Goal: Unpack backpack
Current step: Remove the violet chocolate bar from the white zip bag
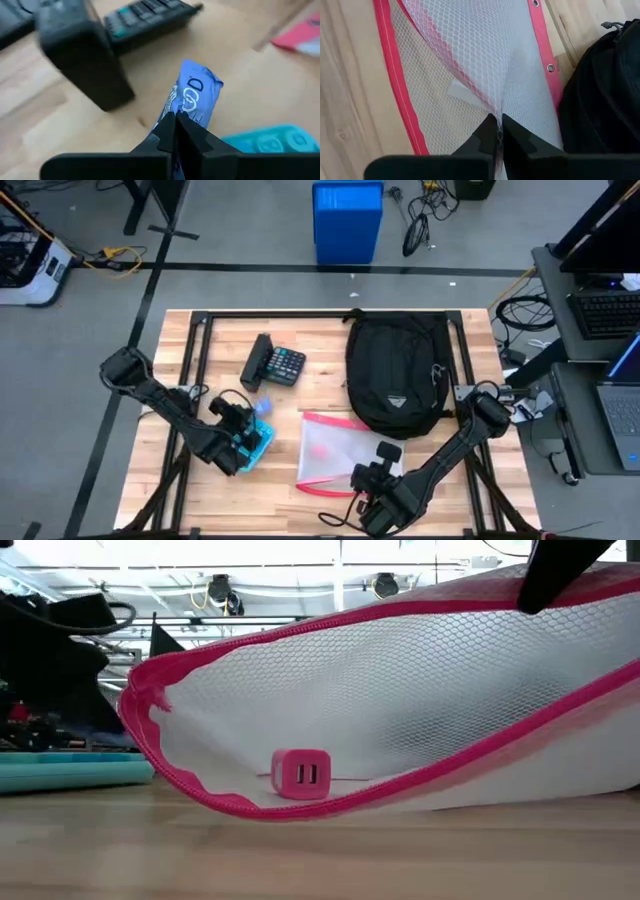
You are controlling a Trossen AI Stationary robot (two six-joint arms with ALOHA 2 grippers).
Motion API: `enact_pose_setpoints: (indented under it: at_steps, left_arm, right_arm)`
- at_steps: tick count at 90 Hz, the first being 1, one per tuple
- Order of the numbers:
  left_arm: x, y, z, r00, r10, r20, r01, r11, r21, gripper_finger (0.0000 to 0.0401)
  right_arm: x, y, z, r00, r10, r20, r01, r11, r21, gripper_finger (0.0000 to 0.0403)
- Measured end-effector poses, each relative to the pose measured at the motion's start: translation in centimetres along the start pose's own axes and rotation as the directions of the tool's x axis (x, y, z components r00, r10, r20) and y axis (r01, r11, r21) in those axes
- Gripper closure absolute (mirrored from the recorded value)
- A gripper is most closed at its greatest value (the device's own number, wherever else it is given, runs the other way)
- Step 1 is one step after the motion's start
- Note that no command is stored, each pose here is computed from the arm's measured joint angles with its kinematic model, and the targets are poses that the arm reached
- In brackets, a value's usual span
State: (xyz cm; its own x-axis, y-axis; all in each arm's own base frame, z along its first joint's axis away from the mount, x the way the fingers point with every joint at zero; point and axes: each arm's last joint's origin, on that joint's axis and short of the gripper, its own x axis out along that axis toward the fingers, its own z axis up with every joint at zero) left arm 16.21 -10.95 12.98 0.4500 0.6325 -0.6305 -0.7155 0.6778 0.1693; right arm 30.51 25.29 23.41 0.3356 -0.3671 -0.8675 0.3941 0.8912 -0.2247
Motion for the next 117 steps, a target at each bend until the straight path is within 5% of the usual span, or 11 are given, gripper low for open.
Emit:
enact_pose_setpoints:
  at_steps: [23, 57, 76, 117]
  left_arm:
    - [-0.1, -1.0, 0.0, 0.992, -0.089, -0.085, 0.096, 0.992, 0.079, 0.0401]
    - [-2.4, -1.2, 2.4, 0.965, -0.232, -0.119, 0.233, 0.973, -0.010, 0.0401]
    - [-3.1, -1.2, 2.1, 0.921, -0.296, -0.251, 0.300, 0.954, -0.023, 0.0401]
    - [-3.5, -1.0, 1.5, 0.895, -0.305, -0.326, 0.314, 0.949, -0.024, 0.0393]
  right_arm:
    - [0.0, 0.0, 0.0, 1.000, -0.001, 0.000, 0.001, 1.000, 0.000, 0.0403]
    - [0.0, 0.0, 0.0, 1.000, -0.002, -0.001, 0.002, 1.000, -0.006, 0.0403]
    - [0.0, 0.0, 0.0, 1.000, -0.003, -0.001, 0.003, 1.000, -0.009, 0.0403]
    - [0.0, 0.0, 0.0, 1.000, -0.003, -0.001, 0.003, 1.000, -0.006, 0.0403]
